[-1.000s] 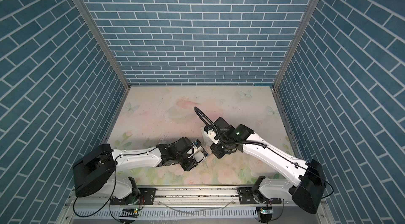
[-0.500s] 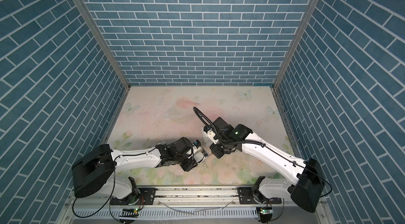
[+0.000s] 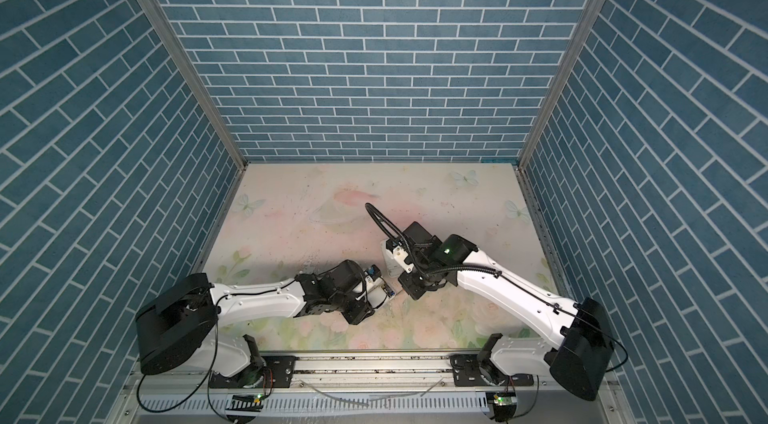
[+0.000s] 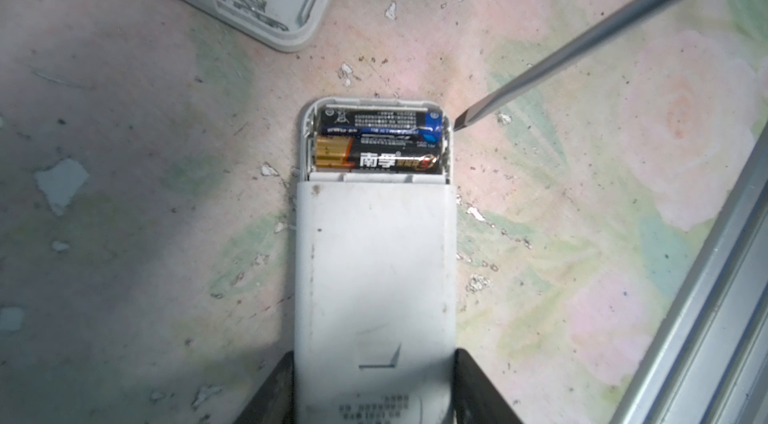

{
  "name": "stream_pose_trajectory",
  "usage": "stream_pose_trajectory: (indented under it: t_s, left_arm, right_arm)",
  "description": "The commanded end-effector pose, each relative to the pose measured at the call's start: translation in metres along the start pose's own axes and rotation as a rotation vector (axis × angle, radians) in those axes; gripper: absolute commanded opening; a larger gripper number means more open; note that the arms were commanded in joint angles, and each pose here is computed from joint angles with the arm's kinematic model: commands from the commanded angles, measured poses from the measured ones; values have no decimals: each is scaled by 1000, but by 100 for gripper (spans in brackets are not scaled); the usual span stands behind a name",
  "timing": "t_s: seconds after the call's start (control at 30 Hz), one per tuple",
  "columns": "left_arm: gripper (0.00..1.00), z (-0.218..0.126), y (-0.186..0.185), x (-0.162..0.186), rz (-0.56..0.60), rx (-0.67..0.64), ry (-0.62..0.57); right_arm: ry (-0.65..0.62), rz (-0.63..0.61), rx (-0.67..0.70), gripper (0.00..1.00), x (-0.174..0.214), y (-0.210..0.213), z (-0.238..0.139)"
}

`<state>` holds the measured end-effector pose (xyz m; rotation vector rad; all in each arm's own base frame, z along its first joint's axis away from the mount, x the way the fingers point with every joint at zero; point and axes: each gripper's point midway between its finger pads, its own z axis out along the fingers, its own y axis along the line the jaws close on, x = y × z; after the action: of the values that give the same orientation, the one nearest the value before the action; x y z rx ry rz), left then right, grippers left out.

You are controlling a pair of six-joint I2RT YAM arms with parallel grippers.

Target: Unload the batteries from the remote control

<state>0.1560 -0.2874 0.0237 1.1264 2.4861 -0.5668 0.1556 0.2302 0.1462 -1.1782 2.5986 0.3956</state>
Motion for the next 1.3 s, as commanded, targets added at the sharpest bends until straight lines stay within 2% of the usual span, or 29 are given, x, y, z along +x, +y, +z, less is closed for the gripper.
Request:
stream_pose_trajectory:
  t_s: [0.0, 1.27]
  left_arm:
    - [42, 1, -1, 20, -7, 8, 61]
    - [42, -1, -1, 17, -2, 8, 45]
  right_arm:
    - [-43, -43, 16, 0, -14, -1, -17]
    - [-18, -70, -28, 0, -14, 5, -1]
